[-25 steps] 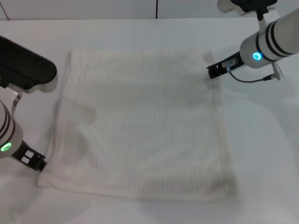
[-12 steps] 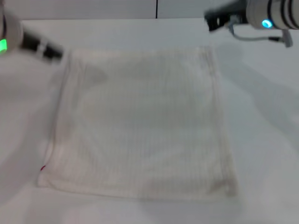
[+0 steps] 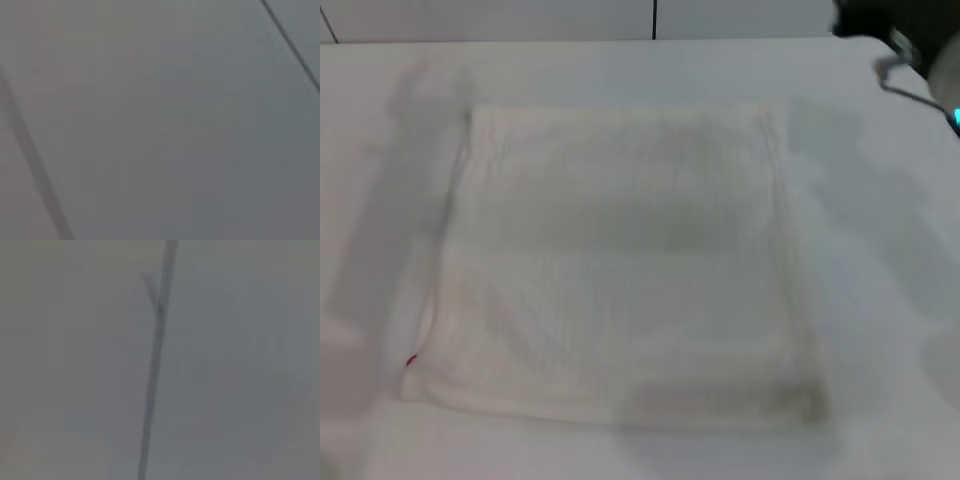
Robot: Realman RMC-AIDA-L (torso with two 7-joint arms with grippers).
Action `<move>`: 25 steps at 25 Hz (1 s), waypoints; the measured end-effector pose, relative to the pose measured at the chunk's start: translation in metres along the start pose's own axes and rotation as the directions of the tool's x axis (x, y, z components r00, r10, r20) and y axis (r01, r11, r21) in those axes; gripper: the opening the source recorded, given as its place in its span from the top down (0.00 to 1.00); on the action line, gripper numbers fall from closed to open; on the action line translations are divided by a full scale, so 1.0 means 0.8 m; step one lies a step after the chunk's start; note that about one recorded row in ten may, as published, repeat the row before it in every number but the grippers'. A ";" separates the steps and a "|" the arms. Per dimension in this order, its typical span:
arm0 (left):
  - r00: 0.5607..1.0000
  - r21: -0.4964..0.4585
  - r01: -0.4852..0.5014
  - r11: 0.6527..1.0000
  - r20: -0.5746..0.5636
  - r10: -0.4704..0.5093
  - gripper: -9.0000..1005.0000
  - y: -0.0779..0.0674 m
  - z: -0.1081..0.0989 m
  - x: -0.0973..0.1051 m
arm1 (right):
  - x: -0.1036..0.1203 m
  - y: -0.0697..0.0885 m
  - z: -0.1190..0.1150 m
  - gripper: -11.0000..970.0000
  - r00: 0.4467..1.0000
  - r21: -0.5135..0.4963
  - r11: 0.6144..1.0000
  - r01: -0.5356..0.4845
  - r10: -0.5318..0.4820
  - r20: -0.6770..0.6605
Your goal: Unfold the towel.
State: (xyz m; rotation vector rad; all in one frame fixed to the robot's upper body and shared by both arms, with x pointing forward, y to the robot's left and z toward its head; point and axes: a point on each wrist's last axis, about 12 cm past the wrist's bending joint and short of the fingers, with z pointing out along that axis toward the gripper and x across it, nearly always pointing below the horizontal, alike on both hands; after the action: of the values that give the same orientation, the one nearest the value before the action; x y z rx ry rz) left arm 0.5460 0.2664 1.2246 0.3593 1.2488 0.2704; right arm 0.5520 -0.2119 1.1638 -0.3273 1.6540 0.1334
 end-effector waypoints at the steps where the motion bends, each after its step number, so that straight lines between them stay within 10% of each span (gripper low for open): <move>1: 0.999 -0.048 0.026 0.999 0.033 -0.024 0.39 0.003 -0.015 0.019 | 0.030 -0.004 -0.012 0.95 0.998 0.068 0.997 -0.019 0.015 0.055; 14: 0.954 -0.162 0.294 0.942 -0.005 -0.298 0.34 -0.011 -0.139 0.201 | 0.161 -0.023 -0.123 0.92 0.900 0.395 0.918 0.021 -0.189 0.392; 25: 0.947 -0.138 0.304 0.943 -0.062 -0.315 0.20 -0.016 -0.157 0.218 | 0.182 -0.029 -0.142 0.51 0.917 0.414 0.909 0.040 -0.197 0.346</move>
State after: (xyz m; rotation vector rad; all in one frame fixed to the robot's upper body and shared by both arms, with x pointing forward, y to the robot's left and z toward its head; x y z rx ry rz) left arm 0.4776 0.3374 1.0335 0.0390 1.3423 0.0940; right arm 0.4387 -0.2848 1.0355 -0.0800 1.2301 -0.2256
